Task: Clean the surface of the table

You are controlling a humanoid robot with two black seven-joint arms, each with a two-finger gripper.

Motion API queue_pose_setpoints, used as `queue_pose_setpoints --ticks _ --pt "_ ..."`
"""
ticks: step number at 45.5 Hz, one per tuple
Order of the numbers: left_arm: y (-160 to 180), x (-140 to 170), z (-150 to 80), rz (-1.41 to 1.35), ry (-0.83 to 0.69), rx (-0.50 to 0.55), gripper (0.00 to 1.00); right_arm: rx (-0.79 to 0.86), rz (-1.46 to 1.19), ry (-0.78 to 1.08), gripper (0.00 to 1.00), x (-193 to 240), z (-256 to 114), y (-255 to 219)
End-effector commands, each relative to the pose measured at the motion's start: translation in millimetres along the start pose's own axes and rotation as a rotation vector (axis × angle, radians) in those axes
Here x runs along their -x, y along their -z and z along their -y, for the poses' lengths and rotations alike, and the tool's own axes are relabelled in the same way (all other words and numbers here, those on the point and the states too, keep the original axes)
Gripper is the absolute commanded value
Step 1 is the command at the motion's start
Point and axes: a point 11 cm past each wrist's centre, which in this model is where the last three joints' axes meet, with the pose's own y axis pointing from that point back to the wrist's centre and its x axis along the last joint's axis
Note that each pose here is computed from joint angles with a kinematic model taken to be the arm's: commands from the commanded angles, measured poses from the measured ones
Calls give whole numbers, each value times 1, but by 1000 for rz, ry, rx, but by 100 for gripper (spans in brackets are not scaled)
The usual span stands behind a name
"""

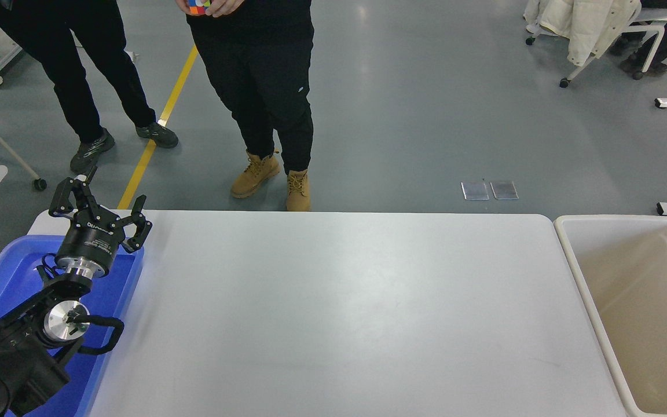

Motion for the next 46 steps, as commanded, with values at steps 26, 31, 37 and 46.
queue_pose_setpoints --ticks 26,31,37,46 --pt "0 0 0 0 0 0 100 75 -69 194 0 109 -17 -52" --pt "0 0 0 1 0 0 100 74 -71 198 0 110 -17 -51" --pt "0 0 0 0 0 0 100 71 -91 202 0 111 -17 -51" --pt "0 0 0 1 0 0 100 72 -94 201 0 111 -17 -51"
